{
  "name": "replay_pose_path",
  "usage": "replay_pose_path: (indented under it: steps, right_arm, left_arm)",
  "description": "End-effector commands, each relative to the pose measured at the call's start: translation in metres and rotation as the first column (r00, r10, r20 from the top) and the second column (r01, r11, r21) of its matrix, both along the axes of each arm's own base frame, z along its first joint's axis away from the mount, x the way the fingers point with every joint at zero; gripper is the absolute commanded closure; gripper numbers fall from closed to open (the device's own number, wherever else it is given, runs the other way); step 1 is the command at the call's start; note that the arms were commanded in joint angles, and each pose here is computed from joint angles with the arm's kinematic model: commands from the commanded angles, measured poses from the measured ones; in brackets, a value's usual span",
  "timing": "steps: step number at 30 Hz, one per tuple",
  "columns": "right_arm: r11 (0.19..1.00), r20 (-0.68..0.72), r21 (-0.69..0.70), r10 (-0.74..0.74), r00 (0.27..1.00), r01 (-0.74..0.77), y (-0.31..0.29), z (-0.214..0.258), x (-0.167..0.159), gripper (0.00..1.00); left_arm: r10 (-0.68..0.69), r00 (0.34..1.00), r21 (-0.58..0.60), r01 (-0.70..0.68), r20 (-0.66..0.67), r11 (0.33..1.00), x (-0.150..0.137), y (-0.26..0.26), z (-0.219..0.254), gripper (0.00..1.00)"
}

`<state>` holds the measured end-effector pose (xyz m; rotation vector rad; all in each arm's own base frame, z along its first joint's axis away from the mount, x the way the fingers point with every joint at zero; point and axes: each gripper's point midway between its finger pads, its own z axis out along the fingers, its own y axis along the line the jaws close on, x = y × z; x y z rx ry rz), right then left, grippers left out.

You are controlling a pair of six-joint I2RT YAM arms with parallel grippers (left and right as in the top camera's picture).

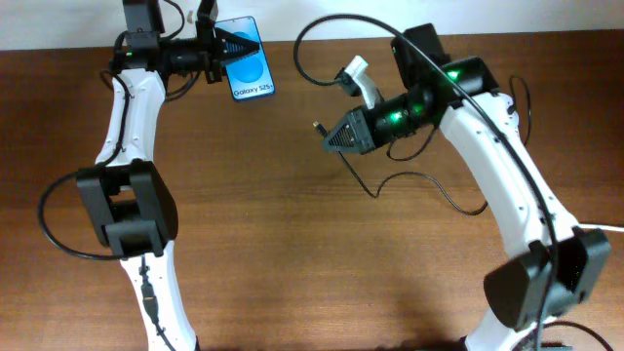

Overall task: Plug charger to phone and switch on socket
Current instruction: 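Raise the plug with the right gripper up to the phone's bottom port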

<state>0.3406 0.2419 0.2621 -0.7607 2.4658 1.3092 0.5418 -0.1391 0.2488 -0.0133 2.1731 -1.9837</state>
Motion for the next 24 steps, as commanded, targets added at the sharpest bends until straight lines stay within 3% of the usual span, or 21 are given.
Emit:
replay_pose_path:
  steps: [1,4,6,8,9,16,21,24]
  right_arm:
    - [1.0,0.13,-0.012,0.01,0.991,-0.008,-0.018,0.03,-0.032,0.95]
    - [0.981,0.173,0.067,-0.189,0.967,0.18,-0.075,0.038,-0.07,0.96]
    - [0.949,0.058,0.169,-0.28,0.958,0.267,-0.086,0.035,-0.08,0.96]
    - [0.944,-0.036,0.176,-0.279,0.96,0.281,-0.062,0.017,-0.066,0.96]
    - [0.926,-0.115,0.2,-0.302,0.946,0.32,-0.025,-0.002,-0.039,0.96]
    - [0.874,-0.217,0.257,-0.365,0.906,0.413,0.057,-0.03,0.003,0.96]
    - [0.84,-0.175,0.279,-0.432,0.885,0.466,0.054,-0.03,0.024,0.96]
    - [0.82,-0.16,0.302,-0.459,0.874,0.486,0.041,-0.024,0.037,0.96]
  left_arm:
    - [-0.072,0.996,-0.041,0.075,0.05,0.996,-0.012,-0.01,0.014,1.0]
    - [-0.089,0.995,-0.043,0.092,0.049,0.995,-0.015,-0.018,0.015,1.0]
    - [-0.097,0.992,-0.015,0.099,0.083,0.995,-0.016,-0.034,0.011,1.0]
    - [-0.119,0.988,0.011,0.119,0.097,0.993,-0.02,-0.059,0.007,1.0]
    - [-0.138,0.983,0.031,0.135,0.125,0.99,-0.022,-0.08,0.006,1.0]
    - [-0.152,0.971,0.01,0.153,0.185,0.988,-0.018,-0.098,0.026,1.0]
    - [-0.139,0.99,-0.029,0.139,0.013,0.99,-0.015,-0.098,0.033,1.0]
    - [-0.134,0.991,-0.033,0.134,-0.01,0.99,-0.014,-0.096,0.034,1.0]
